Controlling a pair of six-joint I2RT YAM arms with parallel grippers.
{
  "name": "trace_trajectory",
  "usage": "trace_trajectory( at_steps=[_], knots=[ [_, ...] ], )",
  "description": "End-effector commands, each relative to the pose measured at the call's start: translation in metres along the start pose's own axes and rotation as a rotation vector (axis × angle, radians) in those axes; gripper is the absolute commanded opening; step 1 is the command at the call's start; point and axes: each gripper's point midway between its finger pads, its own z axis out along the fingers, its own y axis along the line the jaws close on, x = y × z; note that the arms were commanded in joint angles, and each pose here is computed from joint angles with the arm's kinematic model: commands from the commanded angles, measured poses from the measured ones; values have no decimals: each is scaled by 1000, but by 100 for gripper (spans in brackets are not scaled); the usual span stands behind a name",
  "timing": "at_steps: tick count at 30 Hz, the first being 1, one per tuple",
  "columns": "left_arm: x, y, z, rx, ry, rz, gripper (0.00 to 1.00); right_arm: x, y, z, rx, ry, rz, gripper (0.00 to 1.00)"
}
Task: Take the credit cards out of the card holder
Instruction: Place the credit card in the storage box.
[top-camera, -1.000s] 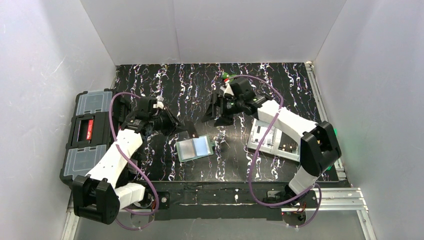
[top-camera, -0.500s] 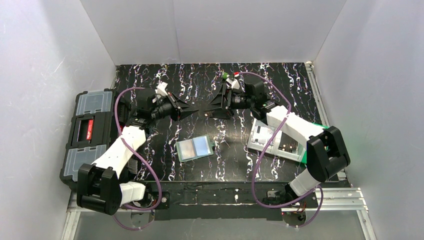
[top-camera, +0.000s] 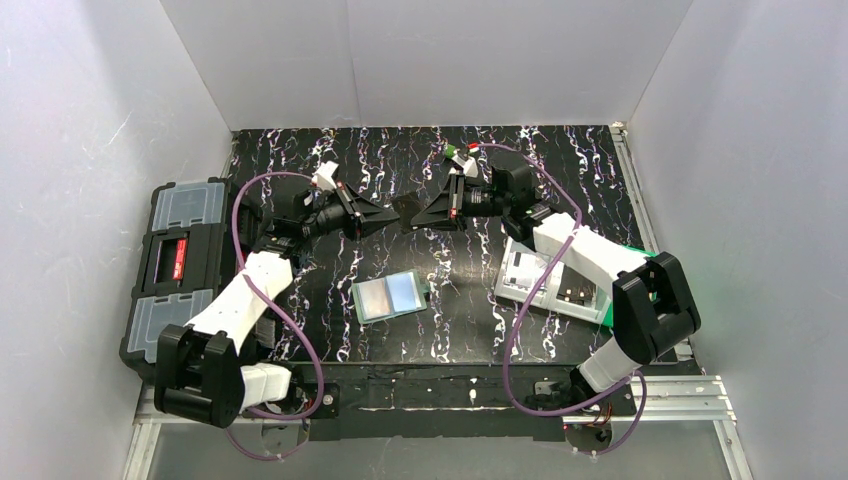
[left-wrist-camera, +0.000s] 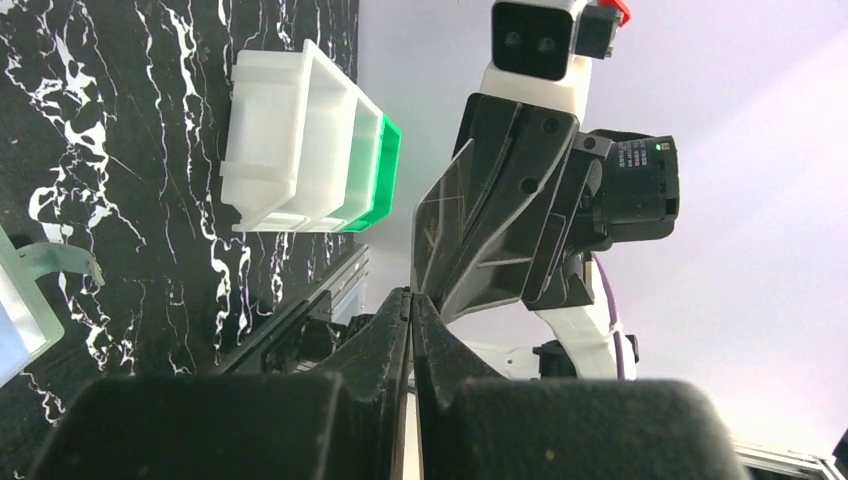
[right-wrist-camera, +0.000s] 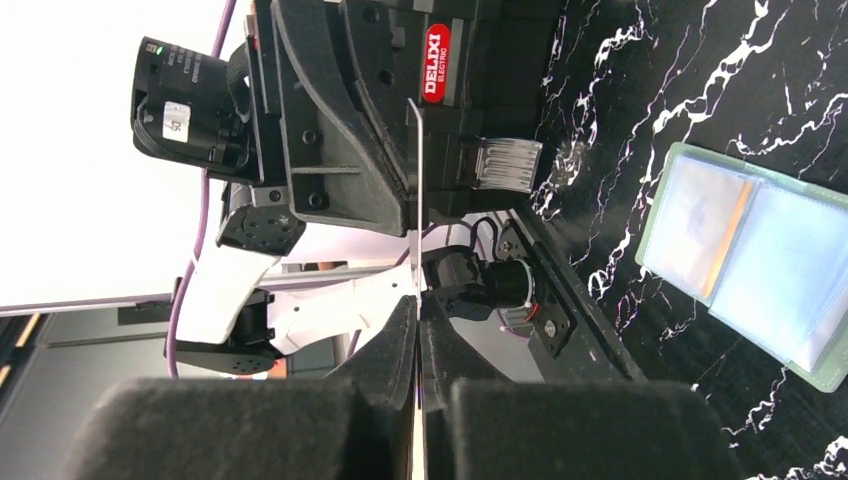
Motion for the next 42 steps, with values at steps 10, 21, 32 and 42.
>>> trace_trajectory(
  at_steps=[10, 21, 32, 42],
  knots=[
    [15, 53, -35, -383, 21, 139, 98, 5, -46, -37, 376, -78, -104, 1],
    [33, 87, -52, -586, 46, 244, 98, 13, -119, -151, 1006, -288, -159, 1],
    [43, 87, -44, -587, 93, 278, 98, 12, -154, -298, 1583, -472, -96, 1],
    [46, 83, -44, -576, 105, 287, 98, 7, -192, -337, 1799, -414, 12, 1]
  ],
)
